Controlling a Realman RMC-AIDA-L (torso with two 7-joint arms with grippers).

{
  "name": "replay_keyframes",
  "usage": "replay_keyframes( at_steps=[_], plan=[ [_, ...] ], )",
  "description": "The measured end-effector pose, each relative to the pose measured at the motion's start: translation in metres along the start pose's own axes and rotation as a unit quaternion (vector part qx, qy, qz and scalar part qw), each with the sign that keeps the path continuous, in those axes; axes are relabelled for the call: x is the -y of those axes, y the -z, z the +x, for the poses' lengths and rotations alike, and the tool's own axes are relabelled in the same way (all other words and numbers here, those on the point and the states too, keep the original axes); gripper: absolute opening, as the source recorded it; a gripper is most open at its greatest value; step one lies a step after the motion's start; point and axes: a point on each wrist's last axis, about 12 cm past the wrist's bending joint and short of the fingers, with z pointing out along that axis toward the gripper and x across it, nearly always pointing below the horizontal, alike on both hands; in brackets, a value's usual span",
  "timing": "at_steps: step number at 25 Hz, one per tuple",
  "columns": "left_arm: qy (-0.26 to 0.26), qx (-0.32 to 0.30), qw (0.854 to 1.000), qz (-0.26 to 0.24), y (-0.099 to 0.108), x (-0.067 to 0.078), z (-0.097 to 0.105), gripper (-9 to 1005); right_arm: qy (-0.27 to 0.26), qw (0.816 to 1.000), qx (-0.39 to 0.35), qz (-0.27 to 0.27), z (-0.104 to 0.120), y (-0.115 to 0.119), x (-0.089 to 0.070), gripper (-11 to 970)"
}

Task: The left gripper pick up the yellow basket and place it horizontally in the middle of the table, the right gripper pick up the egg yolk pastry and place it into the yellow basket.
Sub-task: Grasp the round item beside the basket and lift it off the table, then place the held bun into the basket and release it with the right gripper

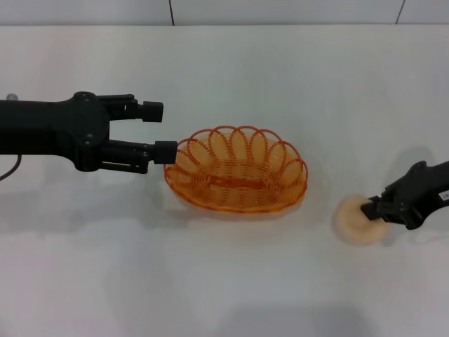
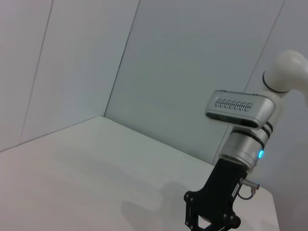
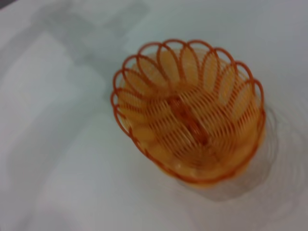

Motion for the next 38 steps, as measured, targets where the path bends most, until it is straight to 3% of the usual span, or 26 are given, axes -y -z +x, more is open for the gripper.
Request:
replay_keyframes(
  at_steps=[12,27,33,38],
  plan=[
    [-0.001,0.001,1.0,-0.004,0.002,-0.001,-0.001,885,0.057,0.996,0.069,-0.02,-0.031,0.01,-0.017,36],
    [-0.002,0.0,1.0,-0.007,0.001,-0.002,-0.002,886,0.153,0.982,0.114,-0.015,-0.08,-0.041,-0.033,35],
    [-0.002,0.001,1.0,-0.011,0.0,-0.003,-0.002,886,0.161,0.979,0.127,0.005,-0.085,-0.053,-0.031,35],
    [-0.004,0.001,1.0,-0.013,-0.001,-0.005,-0.004,886,0.167,0.974,0.154,-0.01,-0.085,-0.059,-0.03,34]
  ],
)
